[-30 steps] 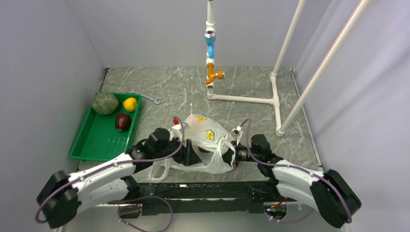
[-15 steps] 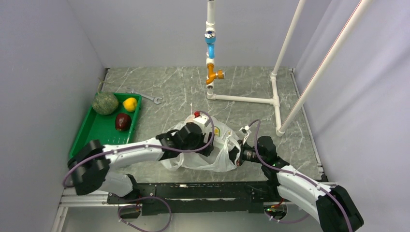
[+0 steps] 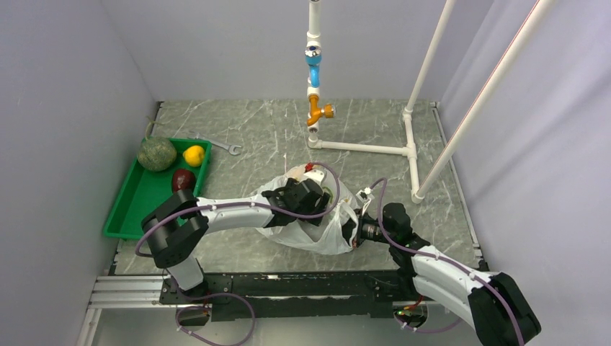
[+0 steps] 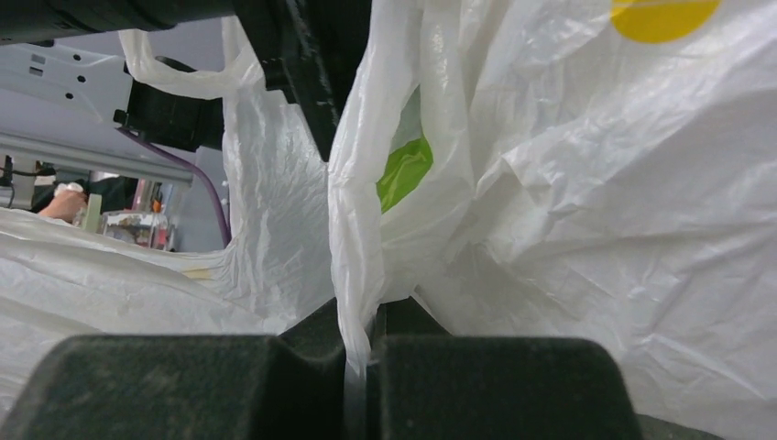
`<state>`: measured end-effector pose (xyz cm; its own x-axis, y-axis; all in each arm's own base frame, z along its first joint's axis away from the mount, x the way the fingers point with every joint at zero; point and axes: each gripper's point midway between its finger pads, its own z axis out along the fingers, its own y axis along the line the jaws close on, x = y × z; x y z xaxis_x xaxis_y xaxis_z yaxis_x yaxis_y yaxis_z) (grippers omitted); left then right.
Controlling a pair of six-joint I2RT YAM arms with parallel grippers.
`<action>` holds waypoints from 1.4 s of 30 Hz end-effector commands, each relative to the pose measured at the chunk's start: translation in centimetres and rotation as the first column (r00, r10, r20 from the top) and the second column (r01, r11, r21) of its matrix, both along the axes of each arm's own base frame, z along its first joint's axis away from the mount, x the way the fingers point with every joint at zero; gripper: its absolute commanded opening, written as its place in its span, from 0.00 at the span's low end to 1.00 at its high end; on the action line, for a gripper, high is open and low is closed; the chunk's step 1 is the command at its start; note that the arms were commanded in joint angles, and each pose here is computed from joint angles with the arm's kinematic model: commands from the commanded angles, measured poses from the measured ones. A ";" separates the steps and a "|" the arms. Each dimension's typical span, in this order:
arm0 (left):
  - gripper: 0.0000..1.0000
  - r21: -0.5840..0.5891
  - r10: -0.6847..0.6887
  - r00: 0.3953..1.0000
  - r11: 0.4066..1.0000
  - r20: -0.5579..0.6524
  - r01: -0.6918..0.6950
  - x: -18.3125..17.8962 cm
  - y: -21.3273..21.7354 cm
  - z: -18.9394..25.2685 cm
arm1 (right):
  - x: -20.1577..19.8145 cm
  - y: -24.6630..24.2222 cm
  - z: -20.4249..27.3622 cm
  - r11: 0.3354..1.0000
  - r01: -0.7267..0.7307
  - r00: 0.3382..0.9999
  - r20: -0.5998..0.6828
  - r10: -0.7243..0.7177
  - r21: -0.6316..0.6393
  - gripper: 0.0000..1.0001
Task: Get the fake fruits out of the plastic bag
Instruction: Take out the fake fruit from the plastic bag.
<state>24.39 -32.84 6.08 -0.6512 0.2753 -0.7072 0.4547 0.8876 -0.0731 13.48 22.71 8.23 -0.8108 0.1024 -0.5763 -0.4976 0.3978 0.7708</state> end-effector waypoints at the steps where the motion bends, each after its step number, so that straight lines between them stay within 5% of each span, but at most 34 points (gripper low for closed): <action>1: 0.89 0.001 -0.012 1.000 1.000 0.001 0.012 -0.3 -0.5 -0.2 | 0.6 0.0 0.8 1.000 0.010 0.998 0.065 -0.011 0.013 0.00; 8: 0.62 -0.004 -0.023 0.999 1.000 0.025 0.023 -0.3 -0.6 1.1 | 0.8 0.2 0.6 1.000 -0.008 0.998 0.069 0.008 -0.001 0.00; 15: 0.48 -0.107 -0.052 0.993 0.992 0.102 0.063 -0.9 -0.1 5.6 | 1.1 0.2 0.6 1.000 0.000 0.997 0.079 0.000 -0.004 0.00; 29: 0.47 -0.427 -0.375 0.927 0.840 -0.008 0.336 -10.2 0.6 10.9 | 3.6 0.1 1.6 0.996 0.043 0.982 0.185 -0.029 -0.075 0.00; 38: 0.41 -0.479 -0.310 0.943 0.813 0.125 0.331 -10.4 5.9 19.2 | 3.6 0.2 1.1 0.996 0.033 0.988 0.156 -0.020 -0.082 0.00; 42: 0.44 -0.444 -0.194 0.969 0.863 0.151 0.242 -8.2 8.8 21.2 | 3.4 0.3 1.1 0.997 0.031 0.987 0.157 -0.020 -0.065 0.00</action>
